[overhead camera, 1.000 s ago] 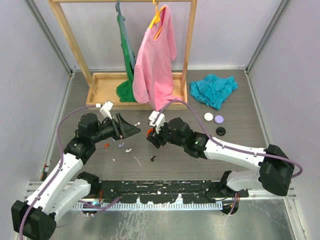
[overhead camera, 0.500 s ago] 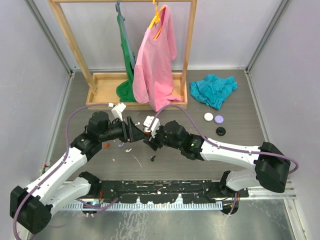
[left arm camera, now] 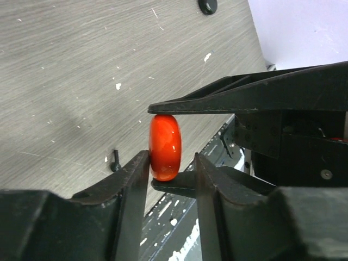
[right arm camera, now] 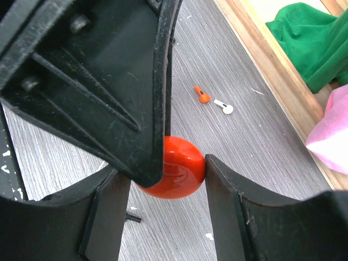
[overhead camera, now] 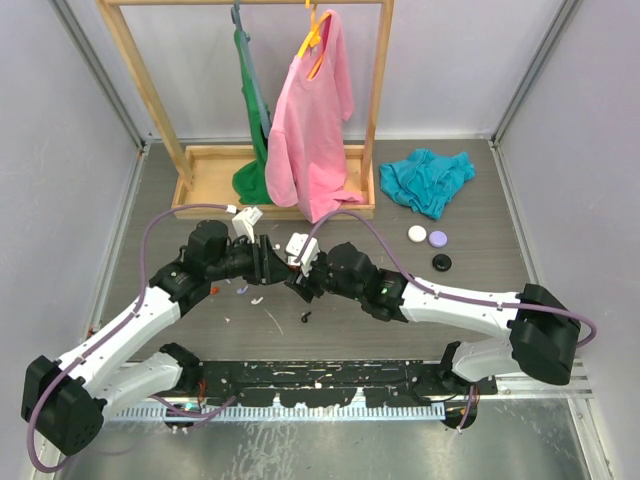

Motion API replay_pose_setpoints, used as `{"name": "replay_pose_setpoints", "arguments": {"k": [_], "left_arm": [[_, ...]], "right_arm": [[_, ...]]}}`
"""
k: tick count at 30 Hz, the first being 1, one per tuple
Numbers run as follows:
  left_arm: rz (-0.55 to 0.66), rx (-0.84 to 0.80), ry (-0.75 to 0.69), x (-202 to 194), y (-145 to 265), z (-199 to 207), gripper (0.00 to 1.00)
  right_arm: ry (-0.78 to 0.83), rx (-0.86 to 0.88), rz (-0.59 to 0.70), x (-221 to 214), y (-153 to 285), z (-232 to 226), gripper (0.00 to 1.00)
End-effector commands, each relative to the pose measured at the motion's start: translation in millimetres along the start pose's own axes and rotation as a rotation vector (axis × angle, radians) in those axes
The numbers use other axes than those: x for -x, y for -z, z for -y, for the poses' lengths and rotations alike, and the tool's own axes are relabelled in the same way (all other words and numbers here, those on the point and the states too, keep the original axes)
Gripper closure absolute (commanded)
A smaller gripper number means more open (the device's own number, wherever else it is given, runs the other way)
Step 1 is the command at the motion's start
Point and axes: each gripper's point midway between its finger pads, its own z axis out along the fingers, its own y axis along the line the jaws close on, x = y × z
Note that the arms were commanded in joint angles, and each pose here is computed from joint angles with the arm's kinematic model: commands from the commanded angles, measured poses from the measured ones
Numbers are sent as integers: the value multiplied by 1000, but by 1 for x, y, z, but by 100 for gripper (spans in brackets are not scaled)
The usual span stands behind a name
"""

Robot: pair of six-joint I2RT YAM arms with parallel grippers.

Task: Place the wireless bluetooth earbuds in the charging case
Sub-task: Pick up the charging case at the center of the board.

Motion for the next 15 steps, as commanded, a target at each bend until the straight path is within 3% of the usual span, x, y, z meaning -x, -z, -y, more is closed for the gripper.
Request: {"name": "replay_pose_setpoints", "arguments": {"k": [1, 7, 12, 15], "left_arm": [[28, -45, -73, 14, 4, 19, 64], [6, -48, -100, 13, 5, 21, 79], [11, -28, -163, 19, 14, 25, 90], [14, -13, -219, 23, 23, 28, 92]], "right_arm": [[-4, -20, 132, 39, 1, 5, 45], [-11, -22, 146, 40, 2, 5, 40], [-15, -25, 168, 45, 7, 5, 24], [6, -8, 184, 47, 14, 3, 17]]}}
